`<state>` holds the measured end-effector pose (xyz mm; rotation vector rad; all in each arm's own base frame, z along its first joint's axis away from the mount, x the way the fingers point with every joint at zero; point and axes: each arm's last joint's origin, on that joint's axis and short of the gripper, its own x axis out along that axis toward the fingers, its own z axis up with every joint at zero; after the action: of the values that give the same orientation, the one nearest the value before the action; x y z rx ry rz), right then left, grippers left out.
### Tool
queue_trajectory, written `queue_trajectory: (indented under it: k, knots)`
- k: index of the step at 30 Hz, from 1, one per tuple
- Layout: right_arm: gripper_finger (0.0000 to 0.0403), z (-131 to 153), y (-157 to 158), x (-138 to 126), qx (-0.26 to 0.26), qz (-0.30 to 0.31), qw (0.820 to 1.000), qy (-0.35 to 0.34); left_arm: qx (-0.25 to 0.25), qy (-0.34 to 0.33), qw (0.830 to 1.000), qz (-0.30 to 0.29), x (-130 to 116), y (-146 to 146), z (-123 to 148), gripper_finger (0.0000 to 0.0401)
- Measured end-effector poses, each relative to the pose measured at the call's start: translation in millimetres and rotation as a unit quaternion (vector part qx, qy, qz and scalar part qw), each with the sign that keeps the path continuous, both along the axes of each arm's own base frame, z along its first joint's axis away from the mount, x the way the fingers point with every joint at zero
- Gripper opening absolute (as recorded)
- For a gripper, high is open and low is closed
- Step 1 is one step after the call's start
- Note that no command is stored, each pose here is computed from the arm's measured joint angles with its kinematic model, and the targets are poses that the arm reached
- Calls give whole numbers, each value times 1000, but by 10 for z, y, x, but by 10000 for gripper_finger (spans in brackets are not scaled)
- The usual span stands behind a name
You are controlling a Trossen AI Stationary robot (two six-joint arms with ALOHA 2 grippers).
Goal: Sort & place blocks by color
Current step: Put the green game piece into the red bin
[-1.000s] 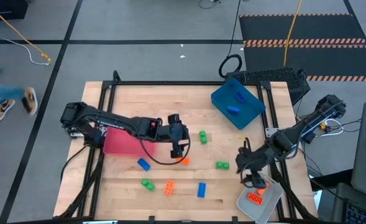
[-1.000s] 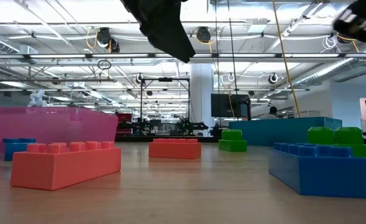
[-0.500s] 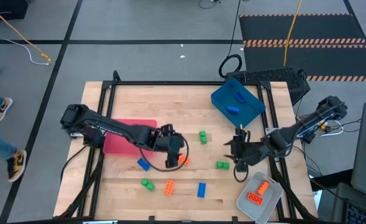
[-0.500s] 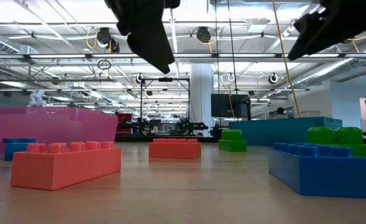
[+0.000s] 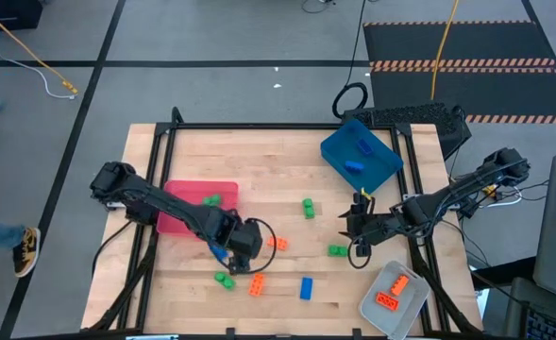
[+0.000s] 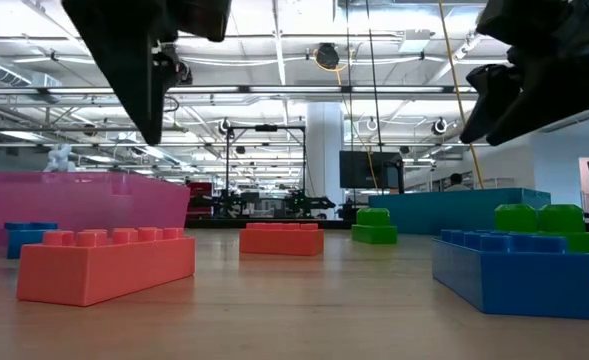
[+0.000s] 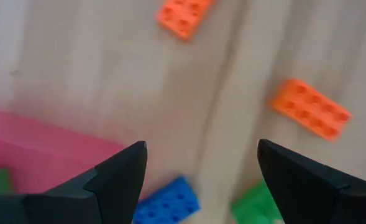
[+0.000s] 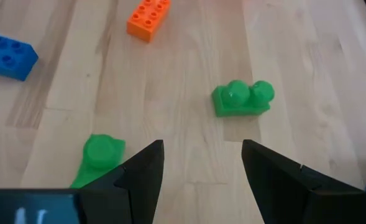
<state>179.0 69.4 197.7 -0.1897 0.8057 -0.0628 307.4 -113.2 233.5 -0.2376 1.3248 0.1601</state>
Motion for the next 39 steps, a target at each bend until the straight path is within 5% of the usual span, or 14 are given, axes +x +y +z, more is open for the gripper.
queue_trajectory:
  k: [8,16,22,30,39]
  knots:
    - [210,6,-15,4,-36,33,999,5,-54,5,997,-51,-152,-420,8,307]
    - [210,6,-125,42,-42,10,999,7,-67,-50,979,-188,-479,-1093,45,307]
    - [210,20,-172,73,-37,-4,999,-2,-5,-16,984,-180,-563,-1145,-105,277]
    - [210,19,-173,73,-37,-5,999,-2,-34,54,975,-212,-500,-1243,-424,226]
    - [210,19,-173,73,-36,-5,999,-2,7,45,973,-225,-486,-1198,-435,261]
